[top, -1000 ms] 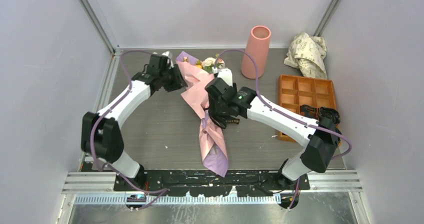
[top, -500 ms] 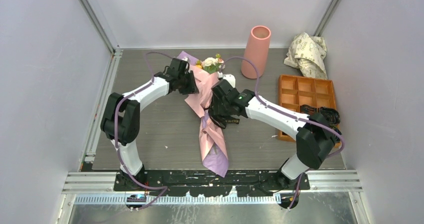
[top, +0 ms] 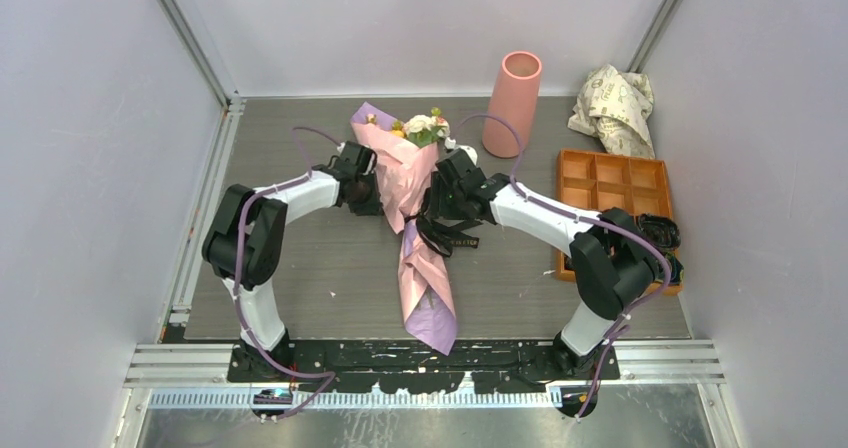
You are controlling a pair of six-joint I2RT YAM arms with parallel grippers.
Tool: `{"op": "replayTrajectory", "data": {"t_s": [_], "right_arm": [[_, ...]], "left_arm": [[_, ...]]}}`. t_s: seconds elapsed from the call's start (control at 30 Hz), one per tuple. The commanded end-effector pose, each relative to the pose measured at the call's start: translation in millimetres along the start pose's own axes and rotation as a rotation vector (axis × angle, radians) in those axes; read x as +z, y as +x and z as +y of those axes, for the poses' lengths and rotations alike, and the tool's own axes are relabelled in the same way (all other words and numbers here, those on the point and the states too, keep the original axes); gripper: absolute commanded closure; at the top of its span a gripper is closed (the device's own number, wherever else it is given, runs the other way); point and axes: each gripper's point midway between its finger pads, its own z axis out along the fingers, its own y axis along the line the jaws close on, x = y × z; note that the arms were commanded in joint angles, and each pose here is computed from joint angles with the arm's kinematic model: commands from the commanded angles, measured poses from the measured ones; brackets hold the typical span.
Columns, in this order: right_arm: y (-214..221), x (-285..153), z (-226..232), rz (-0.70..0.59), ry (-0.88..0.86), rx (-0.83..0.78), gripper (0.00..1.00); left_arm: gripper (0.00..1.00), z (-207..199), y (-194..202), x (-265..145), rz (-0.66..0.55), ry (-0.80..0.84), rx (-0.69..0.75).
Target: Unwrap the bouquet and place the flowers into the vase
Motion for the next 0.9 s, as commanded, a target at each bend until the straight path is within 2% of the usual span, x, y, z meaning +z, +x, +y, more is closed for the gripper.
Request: {"op": "replayTrajectory", "data": {"t_s": [0.0, 0.23, 0.37, 0.57, 0.67, 0.87], "right_arm": [[-2.8, -7.5, 0.3, -0.041, -0.030, 0.020, 0.42], [16.3, 8.1, -2.3, 0.020, -0.036, 0.034, 0.42], [25.9, 15.9, 5.4, 0.061, -0.055, 0.016, 0.46], [41.8, 5.3, 57.1, 0.103, -0.148, -0.104, 0.46], [58.8, -4.7, 97.7, 0.142, -0.238, -0.160, 0.46], [74.0, -17.6, 143.7, 0.148, -0.301, -0.224, 0.44]], "left_arm": [[0.80, -4.7, -10.8, -11.6, -0.061, 0.031, -0.002], [0.78, -17.8, -42.9, -87.9, -0.210, 0.049, 0.037], [0.77, -14.1, -51.7, -137.1, -0.296, 0.035, 0.041], [0.72, -7.3, -60.9, -192.5, -0.412, 0.024, 0.036], [0.70, -4.9, -65.2, -216.0, -0.453, 0.014, 0.035], [0.66, -2.2, -63.6, -235.4, -0.491, 0.023, 0.028]]}}
